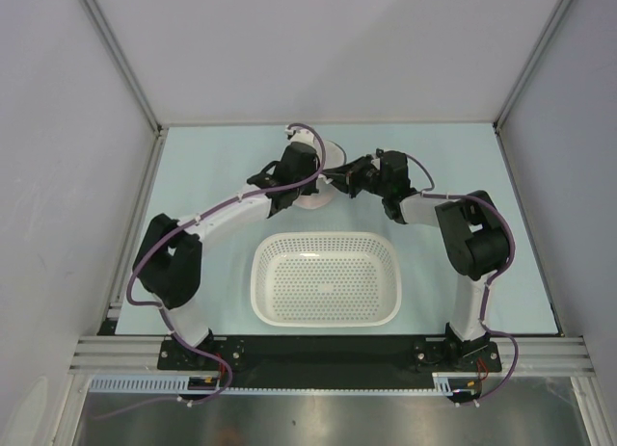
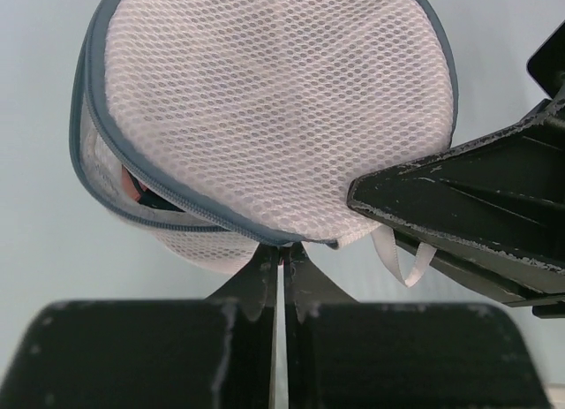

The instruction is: Place the bra in the laundry bag and zip it closed

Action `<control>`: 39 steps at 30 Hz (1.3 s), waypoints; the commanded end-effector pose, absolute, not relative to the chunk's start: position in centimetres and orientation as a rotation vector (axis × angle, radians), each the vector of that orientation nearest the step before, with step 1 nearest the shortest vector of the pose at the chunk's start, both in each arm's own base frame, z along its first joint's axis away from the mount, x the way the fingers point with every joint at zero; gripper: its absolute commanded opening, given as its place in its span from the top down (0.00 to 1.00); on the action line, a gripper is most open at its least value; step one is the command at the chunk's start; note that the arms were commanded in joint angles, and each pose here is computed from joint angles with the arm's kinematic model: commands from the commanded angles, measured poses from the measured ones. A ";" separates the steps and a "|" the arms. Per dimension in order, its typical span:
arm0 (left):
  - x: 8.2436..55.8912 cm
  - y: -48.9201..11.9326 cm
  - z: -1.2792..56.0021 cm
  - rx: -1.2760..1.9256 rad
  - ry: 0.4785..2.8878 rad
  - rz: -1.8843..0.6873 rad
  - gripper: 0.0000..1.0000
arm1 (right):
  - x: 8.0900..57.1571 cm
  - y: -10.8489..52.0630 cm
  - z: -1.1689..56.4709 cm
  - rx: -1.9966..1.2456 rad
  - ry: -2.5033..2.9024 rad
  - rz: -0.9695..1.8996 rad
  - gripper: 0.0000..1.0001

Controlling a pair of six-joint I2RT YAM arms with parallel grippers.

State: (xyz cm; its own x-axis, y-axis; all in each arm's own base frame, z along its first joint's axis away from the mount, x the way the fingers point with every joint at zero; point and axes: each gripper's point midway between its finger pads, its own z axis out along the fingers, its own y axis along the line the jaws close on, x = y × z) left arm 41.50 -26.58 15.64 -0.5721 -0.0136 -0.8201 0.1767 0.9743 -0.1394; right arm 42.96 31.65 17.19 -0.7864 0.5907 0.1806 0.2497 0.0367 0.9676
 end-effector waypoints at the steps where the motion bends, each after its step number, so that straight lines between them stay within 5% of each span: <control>1: 43.1 -25.5 18.9 0.062 2.083 -0.203 1.00 | 41.9 31.9 19.6 0.733 2.028 1.849 1.00; 9: 42.0 -21.2 18.5 0.060 2.136 -0.295 1.00 | 42.9 30.1 19.2 0.594 2.119 1.679 1.00; 23: 37.6 -23.7 19.3 0.236 2.137 -0.617 1.00 | 44.6 30.2 18.3 0.237 2.285 1.587 0.99; 30: 36.5 -26.9 19.6 0.174 2.117 -0.898 1.00 | 43.6 28.2 17.1 0.282 2.379 1.310 0.34; 35: 36.3 -28.0 19.2 0.163 2.132 -0.963 1.00 | 40.0 24.3 17.8 0.497 2.326 0.997 0.07; 39: 36.0 -28.6 19.4 0.181 2.112 -0.983 1.00 | 37.6 24.6 19.5 0.510 2.310 0.982 0.03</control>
State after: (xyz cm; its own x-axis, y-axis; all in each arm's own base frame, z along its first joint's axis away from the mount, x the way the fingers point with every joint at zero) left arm 36.00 -27.11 17.63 -0.7060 -0.1592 -0.6901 0.3704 0.7475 -0.5514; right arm 38.77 25.10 15.91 -0.8354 0.4890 -0.2507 0.1404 0.6310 0.7630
